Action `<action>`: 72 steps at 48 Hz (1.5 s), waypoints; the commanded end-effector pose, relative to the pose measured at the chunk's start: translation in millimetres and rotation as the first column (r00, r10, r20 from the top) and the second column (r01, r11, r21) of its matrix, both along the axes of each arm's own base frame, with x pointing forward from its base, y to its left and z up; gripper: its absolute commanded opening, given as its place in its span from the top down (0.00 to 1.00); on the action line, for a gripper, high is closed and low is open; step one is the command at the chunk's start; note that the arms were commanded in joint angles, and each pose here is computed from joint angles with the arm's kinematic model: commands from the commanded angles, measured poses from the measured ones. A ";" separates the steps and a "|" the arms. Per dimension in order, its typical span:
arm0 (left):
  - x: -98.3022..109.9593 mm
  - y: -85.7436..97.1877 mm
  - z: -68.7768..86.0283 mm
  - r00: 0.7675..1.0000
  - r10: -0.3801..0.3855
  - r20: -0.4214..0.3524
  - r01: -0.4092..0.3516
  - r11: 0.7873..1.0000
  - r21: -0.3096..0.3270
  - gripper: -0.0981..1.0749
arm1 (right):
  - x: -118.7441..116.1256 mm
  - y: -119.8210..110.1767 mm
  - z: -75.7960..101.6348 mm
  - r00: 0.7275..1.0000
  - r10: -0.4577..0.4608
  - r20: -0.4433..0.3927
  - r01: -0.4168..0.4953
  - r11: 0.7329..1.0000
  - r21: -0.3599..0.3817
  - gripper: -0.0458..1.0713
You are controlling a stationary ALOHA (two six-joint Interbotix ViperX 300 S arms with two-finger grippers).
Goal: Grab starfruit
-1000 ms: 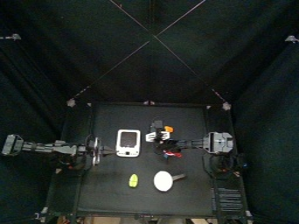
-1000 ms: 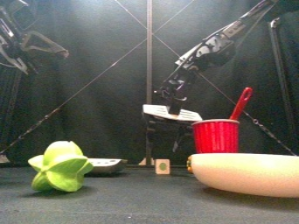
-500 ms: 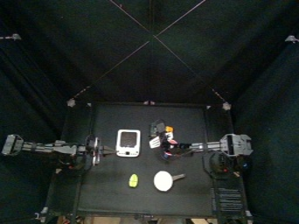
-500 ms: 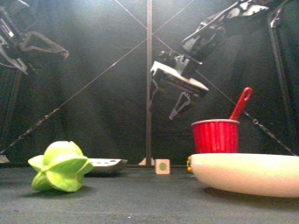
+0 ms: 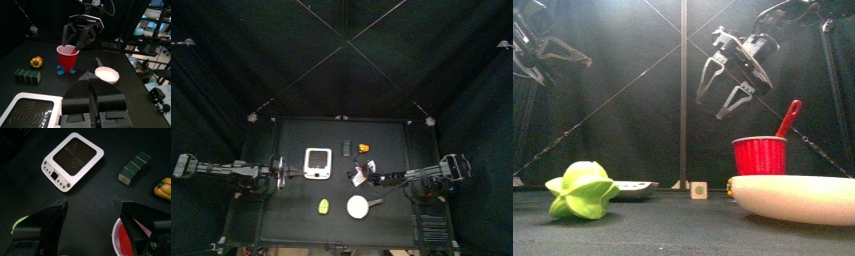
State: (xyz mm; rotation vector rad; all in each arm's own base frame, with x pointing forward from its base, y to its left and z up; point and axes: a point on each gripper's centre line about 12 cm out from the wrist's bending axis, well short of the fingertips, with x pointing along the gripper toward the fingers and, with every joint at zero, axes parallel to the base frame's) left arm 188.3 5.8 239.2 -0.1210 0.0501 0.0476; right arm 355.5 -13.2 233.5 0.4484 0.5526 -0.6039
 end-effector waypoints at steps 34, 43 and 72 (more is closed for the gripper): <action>2.4 -5.6 -5.5 0.996 -0.032 -0.079 0.030 0.999 -0.019 0.62 | -9.9 33.7 0.9 0.993 0.117 -0.001 -0.117 0.992 -0.037 0.05; 13.6 -2.6 32.8 1.000 0.005 0.013 -0.003 0.987 -0.161 0.47 | -9.0 33.6 6.6 0.993 0.114 0.017 -0.113 0.993 -0.030 0.05; 69.4 -15.6 44.5 0.970 -0.065 -0.234 -0.076 0.833 -0.548 0.10 | -31.9 17.3 50.2 0.976 0.161 0.148 -0.142 0.981 -0.131 0.05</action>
